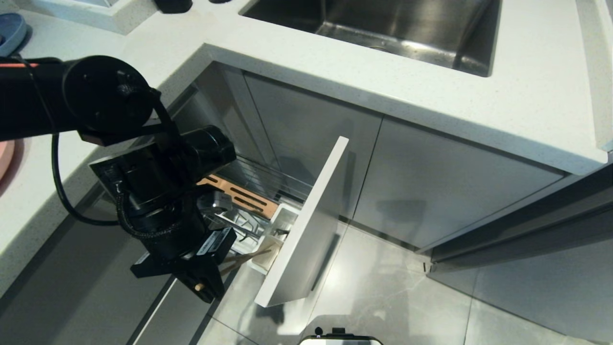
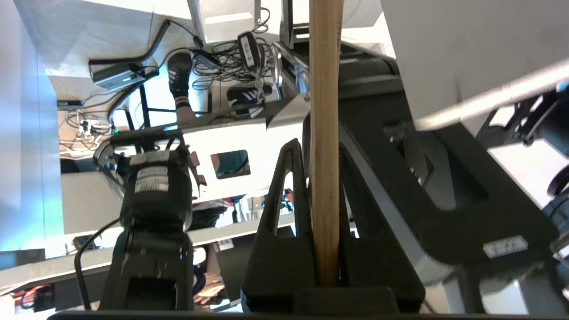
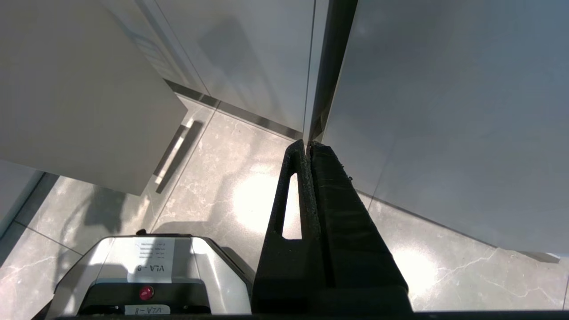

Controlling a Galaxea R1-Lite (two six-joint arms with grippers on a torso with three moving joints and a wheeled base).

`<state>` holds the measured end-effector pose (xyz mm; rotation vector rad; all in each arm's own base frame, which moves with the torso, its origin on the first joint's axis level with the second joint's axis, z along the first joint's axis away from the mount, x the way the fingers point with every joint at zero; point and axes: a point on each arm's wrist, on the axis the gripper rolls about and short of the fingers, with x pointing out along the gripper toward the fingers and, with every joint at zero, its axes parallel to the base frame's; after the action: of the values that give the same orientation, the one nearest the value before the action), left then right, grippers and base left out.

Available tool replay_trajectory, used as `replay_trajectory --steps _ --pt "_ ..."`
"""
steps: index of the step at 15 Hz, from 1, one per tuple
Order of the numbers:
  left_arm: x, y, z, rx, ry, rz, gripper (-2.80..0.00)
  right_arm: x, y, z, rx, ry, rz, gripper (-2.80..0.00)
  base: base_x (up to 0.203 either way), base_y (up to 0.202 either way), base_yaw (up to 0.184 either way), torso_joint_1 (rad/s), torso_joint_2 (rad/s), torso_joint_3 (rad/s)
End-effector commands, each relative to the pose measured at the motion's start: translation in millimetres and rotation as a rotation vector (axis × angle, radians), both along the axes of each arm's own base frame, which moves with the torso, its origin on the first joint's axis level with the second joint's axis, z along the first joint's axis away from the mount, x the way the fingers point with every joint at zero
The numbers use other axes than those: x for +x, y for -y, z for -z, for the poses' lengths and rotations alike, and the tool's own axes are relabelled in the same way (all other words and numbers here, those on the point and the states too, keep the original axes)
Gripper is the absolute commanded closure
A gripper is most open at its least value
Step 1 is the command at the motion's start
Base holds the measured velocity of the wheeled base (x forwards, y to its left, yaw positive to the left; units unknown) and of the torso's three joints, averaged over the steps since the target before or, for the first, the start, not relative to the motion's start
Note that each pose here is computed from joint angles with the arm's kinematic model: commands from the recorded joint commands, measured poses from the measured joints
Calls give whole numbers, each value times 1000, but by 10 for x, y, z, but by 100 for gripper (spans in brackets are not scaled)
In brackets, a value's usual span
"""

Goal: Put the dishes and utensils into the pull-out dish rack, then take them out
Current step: Take the chopsticks out of the cupboard

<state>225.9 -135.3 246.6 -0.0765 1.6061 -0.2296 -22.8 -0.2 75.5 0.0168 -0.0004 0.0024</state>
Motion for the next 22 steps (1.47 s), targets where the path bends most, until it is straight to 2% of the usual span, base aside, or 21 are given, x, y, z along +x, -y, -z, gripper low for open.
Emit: replay_trajectory --steps 1,4,8,12,16,20,21,22 --pt "-127 -43 -125 -15 21 8 0 1 0 4 0 -2 -1 0 0 0 0 0 0 0" --pt "-283 -74 -246 -30 47 30 0 1 0 4 0 -2 -1 0 0 0 0 0 0 0" --pt "-575 -171 -487 -81 137 63 0 1 0 3 0 -1 -1 0 0 0 0 0 0 0" --pt "-1039 -379 -856 -168 274 115 0 1 0 4 0 -2 -1 0 0 0 0 0 0 0" --pt "-1400 -620 -1144 -262 440 133 0 1 0 4 0 -2 -1 0 0 0 0 0 0 0" --pt "-1664 -861 -1271 -262 595 88 0 1 0 4 0 -2 -1 0 0 0 0 0 0 0" --pt "-1721 -929 -1316 -278 659 56 0 1 0 4 1 -2 -1 0 0 0 0 0 0 0" --pt "-1748 -983 -1342 -271 706 12 0 1 0 4 0 -2 -1 0 0 0 0 0 0 0"
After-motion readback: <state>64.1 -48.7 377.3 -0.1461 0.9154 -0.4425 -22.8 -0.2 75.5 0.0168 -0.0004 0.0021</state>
